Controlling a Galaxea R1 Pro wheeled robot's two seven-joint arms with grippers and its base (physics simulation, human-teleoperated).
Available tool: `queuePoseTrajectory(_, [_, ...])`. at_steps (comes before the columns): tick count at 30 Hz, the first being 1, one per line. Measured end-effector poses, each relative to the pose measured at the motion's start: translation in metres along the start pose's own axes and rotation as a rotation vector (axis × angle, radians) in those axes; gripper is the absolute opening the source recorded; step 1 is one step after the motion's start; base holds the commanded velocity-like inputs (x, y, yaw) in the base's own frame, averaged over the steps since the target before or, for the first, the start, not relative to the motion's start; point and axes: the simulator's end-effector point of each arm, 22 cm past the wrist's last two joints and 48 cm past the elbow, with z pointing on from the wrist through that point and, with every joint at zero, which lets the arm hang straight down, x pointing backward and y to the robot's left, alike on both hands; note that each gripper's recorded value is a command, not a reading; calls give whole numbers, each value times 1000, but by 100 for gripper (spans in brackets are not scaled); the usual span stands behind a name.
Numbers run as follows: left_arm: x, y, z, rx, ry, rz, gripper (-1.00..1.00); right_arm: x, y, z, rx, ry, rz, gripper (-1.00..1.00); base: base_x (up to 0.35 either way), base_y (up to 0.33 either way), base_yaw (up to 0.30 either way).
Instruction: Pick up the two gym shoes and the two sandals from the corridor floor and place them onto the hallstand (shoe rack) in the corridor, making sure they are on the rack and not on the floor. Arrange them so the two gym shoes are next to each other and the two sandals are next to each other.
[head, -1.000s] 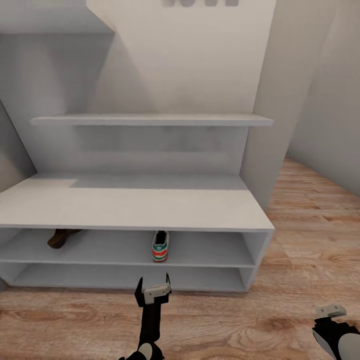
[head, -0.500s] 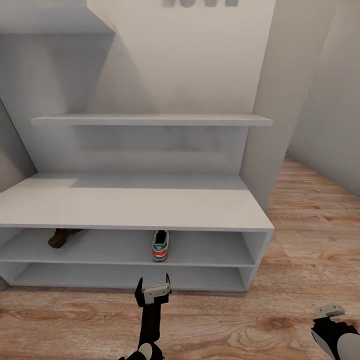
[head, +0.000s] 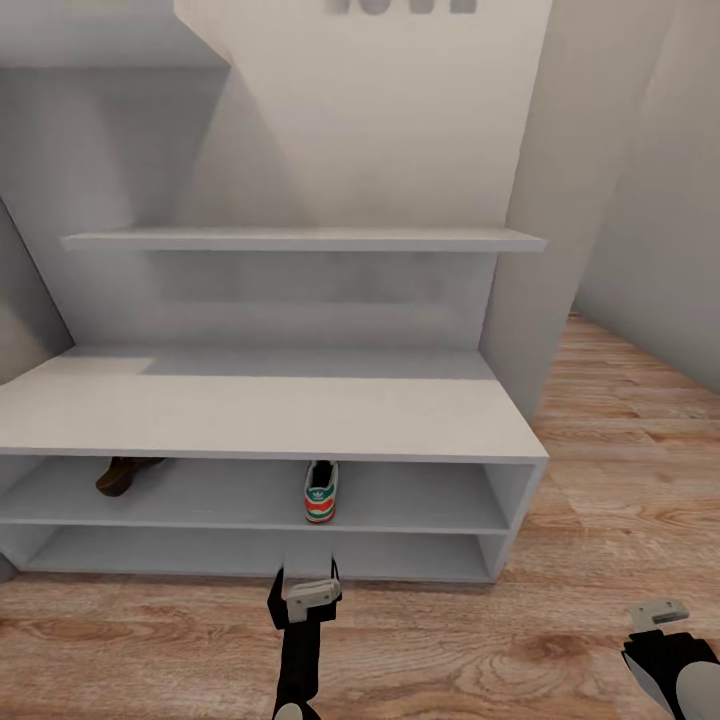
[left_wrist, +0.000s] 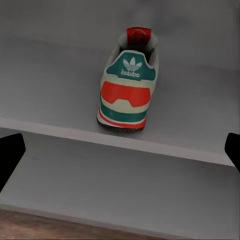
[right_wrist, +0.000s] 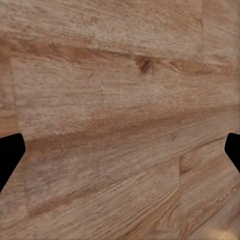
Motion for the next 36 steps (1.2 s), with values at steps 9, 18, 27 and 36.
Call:
queuePoseTrajectory(9, [0, 0, 0, 0, 0, 0, 100, 0, 0, 0, 0, 0, 0, 100, 0, 0, 0])
queuePoseTrajectory(18, [0, 0, 0, 0, 0, 0, 100, 0, 0, 0, 0, 0, 0, 100, 0, 0, 0])
queuePoseTrajectory(27, [0, 0, 0, 0, 0, 0, 100, 0, 0, 0, 0, 0, 0, 100, 0, 0, 0])
queuePoseTrajectory(36, [9, 14, -6, 0, 16, 3, 100, -9, 18, -5, -25, -25, 7, 100, 0, 0, 0])
